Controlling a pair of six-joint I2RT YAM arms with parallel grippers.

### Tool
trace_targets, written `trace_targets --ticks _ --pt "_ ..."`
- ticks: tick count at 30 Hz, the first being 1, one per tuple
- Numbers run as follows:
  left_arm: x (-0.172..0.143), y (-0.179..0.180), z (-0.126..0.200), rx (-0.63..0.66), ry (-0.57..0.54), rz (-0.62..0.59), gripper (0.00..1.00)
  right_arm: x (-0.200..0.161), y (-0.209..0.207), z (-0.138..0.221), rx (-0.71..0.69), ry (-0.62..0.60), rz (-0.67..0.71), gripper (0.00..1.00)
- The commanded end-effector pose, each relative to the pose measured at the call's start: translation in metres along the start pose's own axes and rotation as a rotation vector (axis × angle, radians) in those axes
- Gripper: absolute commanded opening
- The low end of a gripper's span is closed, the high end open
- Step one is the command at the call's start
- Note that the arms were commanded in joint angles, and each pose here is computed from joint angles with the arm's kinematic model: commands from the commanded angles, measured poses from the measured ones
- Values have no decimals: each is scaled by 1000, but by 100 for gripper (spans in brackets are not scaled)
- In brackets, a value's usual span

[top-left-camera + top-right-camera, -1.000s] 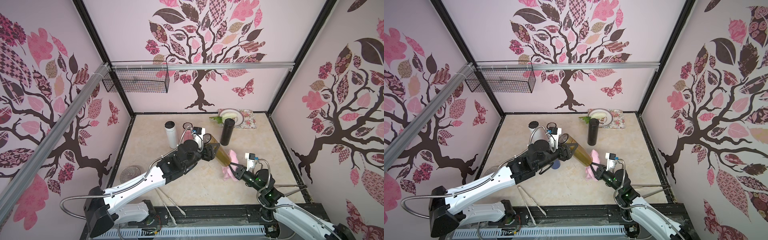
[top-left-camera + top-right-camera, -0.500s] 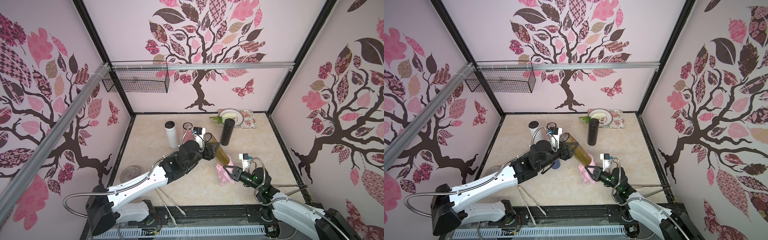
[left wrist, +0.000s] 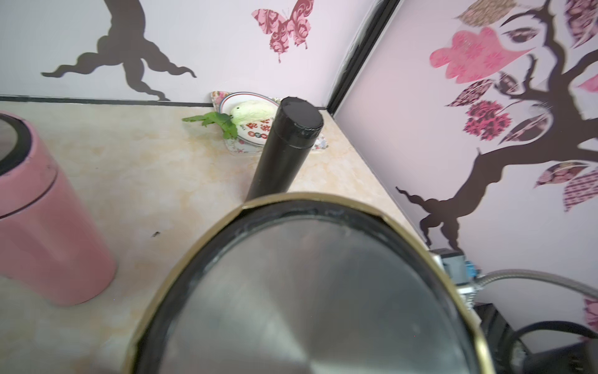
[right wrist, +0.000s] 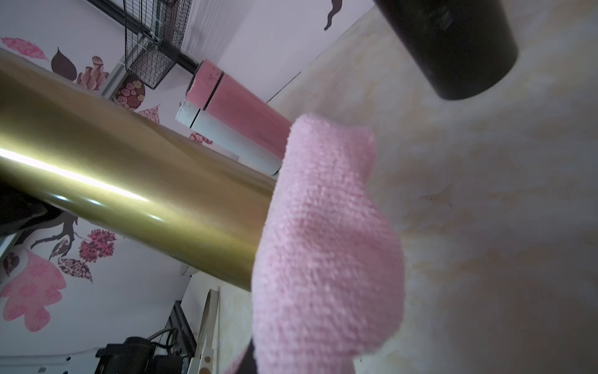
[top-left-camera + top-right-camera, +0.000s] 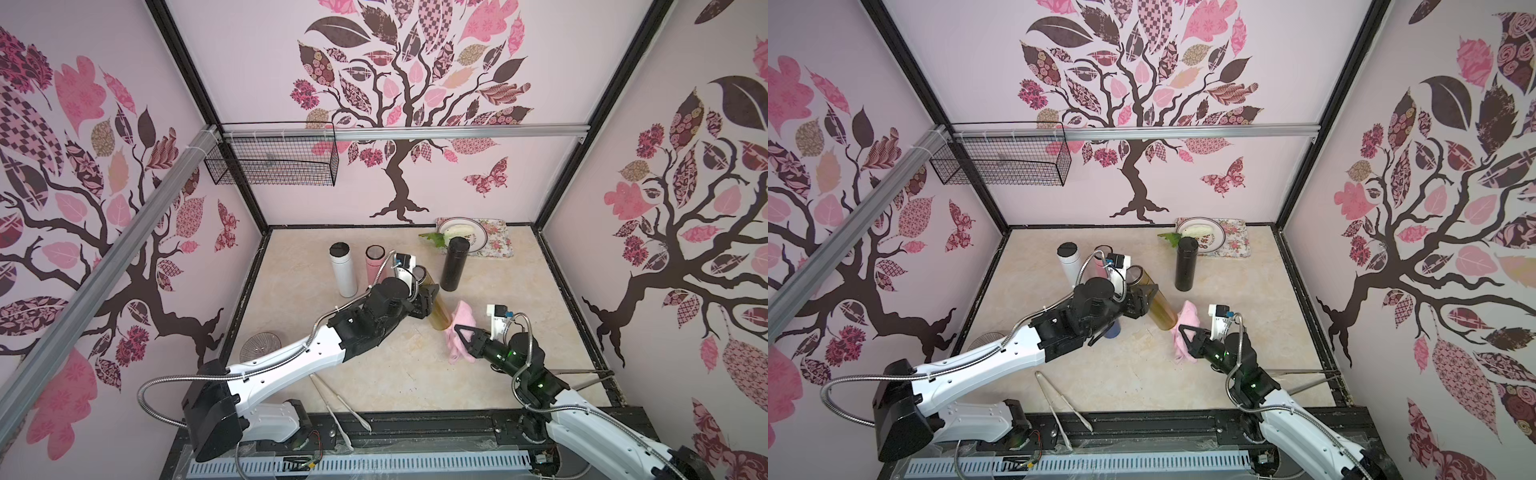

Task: Wipe the surface of the thermos
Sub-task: Place the thermos at the center of the board.

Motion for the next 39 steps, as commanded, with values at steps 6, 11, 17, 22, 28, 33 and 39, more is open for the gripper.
trace_targets --ticks 6,11,17,22,28,33,39 --pt "23 -6 -26 125 -14 -152 0 54 24 6 -206 -291 90 0" --pt "38 -7 -54 195 -39 -210 0 58 23 3 -270 -295 105 0" --pt "50 -2 -96 258 -39 -262 0 52 15 -5 -278 -265 90 0" --pt "56 8 -123 266 -56 -242 0 51 16 -4 -262 -263 92 0" --pt "48 26 -149 286 -65 -195 0 48 15 1 -256 -260 85 0" --pt "46 30 -154 266 -83 -175 0 44 12 1 -250 -244 76 0" --pt "39 32 -159 251 -84 -153 0 40 6 -4 -250 -221 61 0"
Point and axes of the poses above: each gripper's point midway between its finger pads, its own z axis back along the fingers, its own y axis along the line the jaws close on, x = y × z, the point moved 10 cm from there along z, back along the fingers, and after that the axes turned 1 degree about -z, right-handed, at the moved point
